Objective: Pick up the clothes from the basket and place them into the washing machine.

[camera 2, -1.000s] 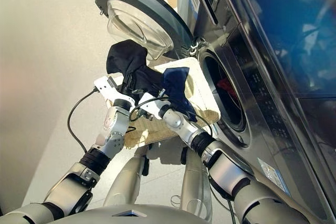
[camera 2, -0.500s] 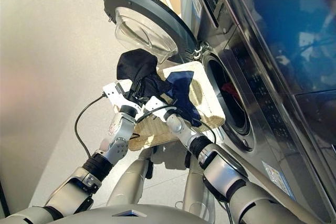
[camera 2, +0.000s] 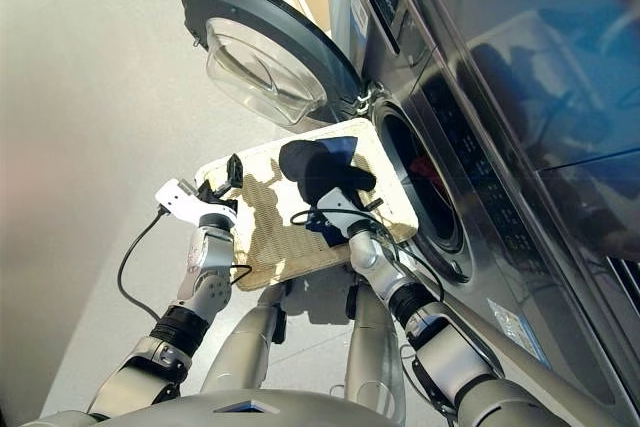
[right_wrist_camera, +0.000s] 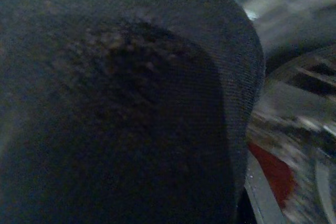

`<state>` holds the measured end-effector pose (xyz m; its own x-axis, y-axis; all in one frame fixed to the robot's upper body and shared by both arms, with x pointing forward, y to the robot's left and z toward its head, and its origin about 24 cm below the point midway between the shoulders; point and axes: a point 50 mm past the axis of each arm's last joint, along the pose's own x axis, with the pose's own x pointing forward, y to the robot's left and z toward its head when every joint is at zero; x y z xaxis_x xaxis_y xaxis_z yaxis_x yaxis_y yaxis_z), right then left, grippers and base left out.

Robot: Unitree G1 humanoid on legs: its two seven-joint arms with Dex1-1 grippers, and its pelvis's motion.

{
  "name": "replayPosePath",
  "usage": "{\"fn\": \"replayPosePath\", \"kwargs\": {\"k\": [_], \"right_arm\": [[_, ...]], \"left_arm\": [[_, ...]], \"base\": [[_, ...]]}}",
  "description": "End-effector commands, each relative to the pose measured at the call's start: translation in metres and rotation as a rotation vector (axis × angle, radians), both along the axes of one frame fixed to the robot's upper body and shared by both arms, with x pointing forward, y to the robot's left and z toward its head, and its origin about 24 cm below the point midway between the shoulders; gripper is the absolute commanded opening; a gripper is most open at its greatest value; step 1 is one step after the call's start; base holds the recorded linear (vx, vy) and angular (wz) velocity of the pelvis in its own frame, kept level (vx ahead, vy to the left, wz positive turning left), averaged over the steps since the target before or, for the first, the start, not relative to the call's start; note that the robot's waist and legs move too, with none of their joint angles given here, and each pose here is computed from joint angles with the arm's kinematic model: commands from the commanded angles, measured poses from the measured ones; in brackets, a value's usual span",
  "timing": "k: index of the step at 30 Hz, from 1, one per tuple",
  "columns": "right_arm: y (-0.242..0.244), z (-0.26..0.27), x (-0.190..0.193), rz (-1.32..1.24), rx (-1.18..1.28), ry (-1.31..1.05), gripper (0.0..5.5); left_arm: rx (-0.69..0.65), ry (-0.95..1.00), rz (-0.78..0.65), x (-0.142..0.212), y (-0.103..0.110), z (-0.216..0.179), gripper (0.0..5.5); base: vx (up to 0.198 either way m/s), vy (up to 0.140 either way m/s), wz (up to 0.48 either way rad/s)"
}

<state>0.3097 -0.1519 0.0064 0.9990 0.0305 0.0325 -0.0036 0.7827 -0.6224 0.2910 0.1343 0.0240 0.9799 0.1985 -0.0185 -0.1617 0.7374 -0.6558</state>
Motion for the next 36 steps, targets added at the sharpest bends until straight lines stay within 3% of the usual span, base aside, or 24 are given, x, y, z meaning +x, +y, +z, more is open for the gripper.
{"fn": "replayPosePath", "kwargs": {"k": [1,6,15,22,32,33,34,36], "right_arm": [[-0.003,0.039,0.019,-0.109,0.066,-0.224,0.00],[-0.023,0.069,0.033,-0.316,0.173,-0.363,0.00],[-0.068,0.136,0.067,-0.646,0.303,-0.529,0.00],[-0.123,0.227,0.072,-0.968,0.455,-0.752,0.00],[-0.157,0.247,0.065,-1.072,0.603,-0.713,0.00],[-0.161,0.245,0.064,-1.075,0.599,-0.703,0.58],[-0.157,0.244,0.067,-1.060,0.588,-0.682,5.18],[-0.157,0.238,0.069,-1.037,0.562,-0.646,5.50]], "left_arm": [[0.136,-0.051,0.143,0.005,0.035,0.010,5.50],[0.138,-0.010,0.233,0.006,0.046,0.006,5.50],[0.122,-0.084,0.273,0.006,0.053,0.024,5.50],[0.180,-0.154,0.173,0.001,0.047,0.035,5.50],[0.177,-0.121,0.124,-0.003,0.046,0.027,5.50],[0.177,-0.120,0.116,-0.003,0.045,0.026,5.50],[0.181,-0.112,0.115,-0.003,0.045,0.024,5.50],[0.179,-0.111,0.118,-0.003,0.047,0.024,5.50]], "base": [[0.000,0.000,0.000],[-0.046,0.030,0.054],[0.001,0.017,0.076],[0.000,0.000,0.000],[0.000,0.000,0.000],[0.000,0.000,0.000],[0.000,0.000,0.000],[0.000,0.000,0.000]]}}
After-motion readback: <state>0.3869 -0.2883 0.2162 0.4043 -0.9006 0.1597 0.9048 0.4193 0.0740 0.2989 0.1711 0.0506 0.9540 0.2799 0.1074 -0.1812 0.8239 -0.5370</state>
